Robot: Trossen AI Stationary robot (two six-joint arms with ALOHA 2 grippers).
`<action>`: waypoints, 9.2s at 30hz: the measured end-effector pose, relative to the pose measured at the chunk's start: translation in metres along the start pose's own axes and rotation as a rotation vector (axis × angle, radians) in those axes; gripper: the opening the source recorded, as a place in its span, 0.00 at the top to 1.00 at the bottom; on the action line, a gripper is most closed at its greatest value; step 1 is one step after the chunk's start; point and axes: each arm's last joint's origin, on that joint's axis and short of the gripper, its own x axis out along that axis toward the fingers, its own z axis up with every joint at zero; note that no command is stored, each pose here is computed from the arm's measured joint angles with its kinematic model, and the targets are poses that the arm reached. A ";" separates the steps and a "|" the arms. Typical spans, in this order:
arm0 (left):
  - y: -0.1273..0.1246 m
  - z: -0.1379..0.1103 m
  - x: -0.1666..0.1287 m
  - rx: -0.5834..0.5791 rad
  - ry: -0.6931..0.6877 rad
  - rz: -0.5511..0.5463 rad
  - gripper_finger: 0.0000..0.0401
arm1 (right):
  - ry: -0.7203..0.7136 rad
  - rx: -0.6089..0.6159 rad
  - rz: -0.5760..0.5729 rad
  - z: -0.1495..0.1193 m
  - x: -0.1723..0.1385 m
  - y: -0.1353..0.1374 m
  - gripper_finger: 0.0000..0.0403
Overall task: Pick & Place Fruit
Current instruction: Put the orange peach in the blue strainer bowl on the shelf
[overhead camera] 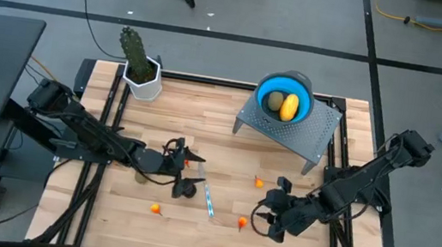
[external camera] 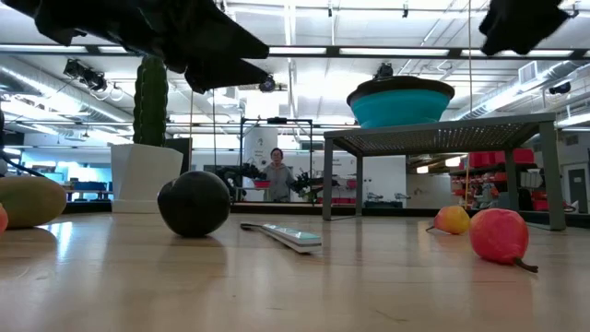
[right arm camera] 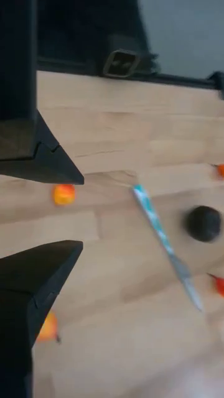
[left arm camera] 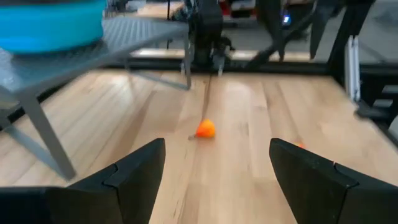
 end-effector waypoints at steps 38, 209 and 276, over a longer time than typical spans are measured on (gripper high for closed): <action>0.039 0.016 0.017 0.098 -0.097 -0.037 0.26 | 0.122 -0.118 -0.119 -0.014 0.026 -0.003 0.57; 0.063 -0.042 -0.014 -0.082 -0.126 0.058 0.26 | -0.374 0.039 -0.343 0.086 -0.058 -0.159 0.34; 0.039 -0.042 -0.023 -0.189 -0.151 0.097 0.26 | 0.017 -0.318 0.096 -0.038 0.108 0.050 0.34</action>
